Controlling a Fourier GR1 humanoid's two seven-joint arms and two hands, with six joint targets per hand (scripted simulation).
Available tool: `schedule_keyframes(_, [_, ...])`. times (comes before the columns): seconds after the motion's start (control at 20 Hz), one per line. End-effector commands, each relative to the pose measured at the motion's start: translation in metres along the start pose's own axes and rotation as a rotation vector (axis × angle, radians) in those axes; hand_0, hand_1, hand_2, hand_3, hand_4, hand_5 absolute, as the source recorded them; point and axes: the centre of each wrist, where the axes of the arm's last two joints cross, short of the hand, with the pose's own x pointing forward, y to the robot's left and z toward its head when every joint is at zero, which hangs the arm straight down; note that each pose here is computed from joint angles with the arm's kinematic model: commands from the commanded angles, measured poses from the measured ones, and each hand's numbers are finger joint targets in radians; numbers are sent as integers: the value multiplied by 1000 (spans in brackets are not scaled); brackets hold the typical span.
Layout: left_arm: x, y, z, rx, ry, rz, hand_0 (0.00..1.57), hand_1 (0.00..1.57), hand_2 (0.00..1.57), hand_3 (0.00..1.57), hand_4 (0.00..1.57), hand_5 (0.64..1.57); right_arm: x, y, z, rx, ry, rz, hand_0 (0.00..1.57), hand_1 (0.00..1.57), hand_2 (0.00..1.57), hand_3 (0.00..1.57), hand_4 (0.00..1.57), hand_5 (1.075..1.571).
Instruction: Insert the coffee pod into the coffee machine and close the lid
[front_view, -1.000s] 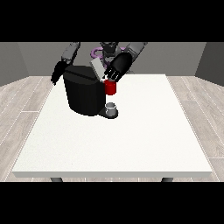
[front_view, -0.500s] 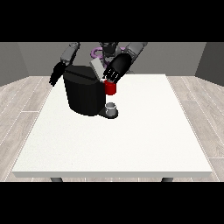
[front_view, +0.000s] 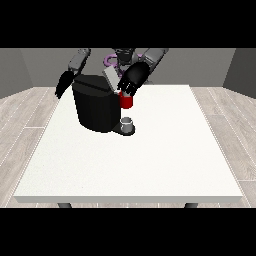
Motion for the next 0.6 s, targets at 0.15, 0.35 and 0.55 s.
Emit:
schedule_keyframes(0.15, [-10,4,5,53,-16,-114,1162,1162,1190,1068,0,1571,9,11,2,-6,-56,6,0,0,0,0,0,1571])
schedule_keyframes(0.35, [-12,18,6,27,17,-79,1096,1096,1127,990,0,1571,4,17,6,3,-13,-1,0,0,0,0,0,1571])
schedule_keyframes(0.55, [-13,-7,3,55,-28,-65,1110,1110,1122,969,0,1571,-6,13,12,2,-26,-5,0,0,0,0,61,1571])
